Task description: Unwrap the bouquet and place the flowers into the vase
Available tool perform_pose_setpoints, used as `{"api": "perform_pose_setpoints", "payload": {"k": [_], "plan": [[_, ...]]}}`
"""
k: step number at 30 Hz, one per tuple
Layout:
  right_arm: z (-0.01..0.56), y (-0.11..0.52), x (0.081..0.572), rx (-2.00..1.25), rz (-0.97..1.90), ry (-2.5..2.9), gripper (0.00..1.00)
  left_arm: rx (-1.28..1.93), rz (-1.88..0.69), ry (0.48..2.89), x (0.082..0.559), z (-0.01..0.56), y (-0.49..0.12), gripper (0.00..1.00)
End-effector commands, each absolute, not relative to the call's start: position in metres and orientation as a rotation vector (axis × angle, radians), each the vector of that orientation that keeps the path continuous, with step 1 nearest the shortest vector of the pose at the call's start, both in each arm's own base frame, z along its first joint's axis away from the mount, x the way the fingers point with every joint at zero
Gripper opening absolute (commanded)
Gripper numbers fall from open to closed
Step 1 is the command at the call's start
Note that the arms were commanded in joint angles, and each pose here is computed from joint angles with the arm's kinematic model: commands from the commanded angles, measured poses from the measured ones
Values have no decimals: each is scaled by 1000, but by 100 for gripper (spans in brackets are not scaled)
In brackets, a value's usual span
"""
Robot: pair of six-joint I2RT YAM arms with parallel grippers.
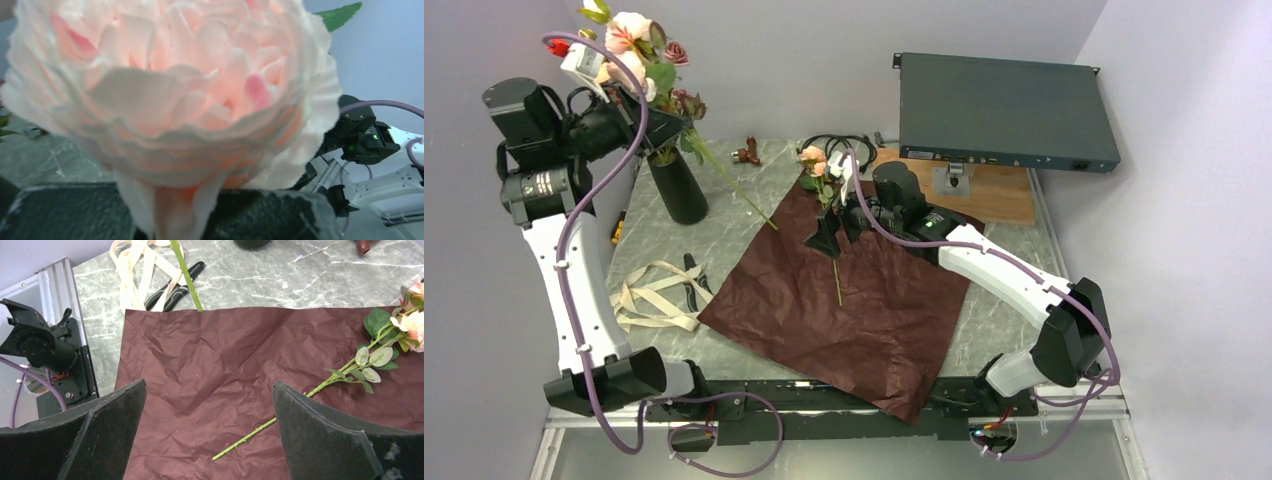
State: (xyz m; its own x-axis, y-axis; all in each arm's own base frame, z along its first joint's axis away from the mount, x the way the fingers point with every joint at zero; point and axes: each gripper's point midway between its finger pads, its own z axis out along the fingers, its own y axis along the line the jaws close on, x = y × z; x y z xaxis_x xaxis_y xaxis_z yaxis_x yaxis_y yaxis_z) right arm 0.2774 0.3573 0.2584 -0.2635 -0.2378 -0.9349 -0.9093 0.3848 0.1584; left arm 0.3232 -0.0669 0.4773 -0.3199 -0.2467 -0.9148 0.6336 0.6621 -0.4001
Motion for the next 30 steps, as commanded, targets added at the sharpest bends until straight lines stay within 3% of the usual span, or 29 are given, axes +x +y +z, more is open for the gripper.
{"api": "perform_pose_setpoints", "payload": {"k": [1, 13, 30], "plan": [[291, 357, 269, -1042, 934, 1626, 100, 338, -748, 1595, 302, 509, -50, 0], [286, 352, 274, -1035, 889, 1652, 100, 43, -384, 1562, 300, 530, 23, 0], [277, 352, 284, -1024, 846, 1691, 100, -86, -15, 1507, 371, 562, 120, 0]]}}
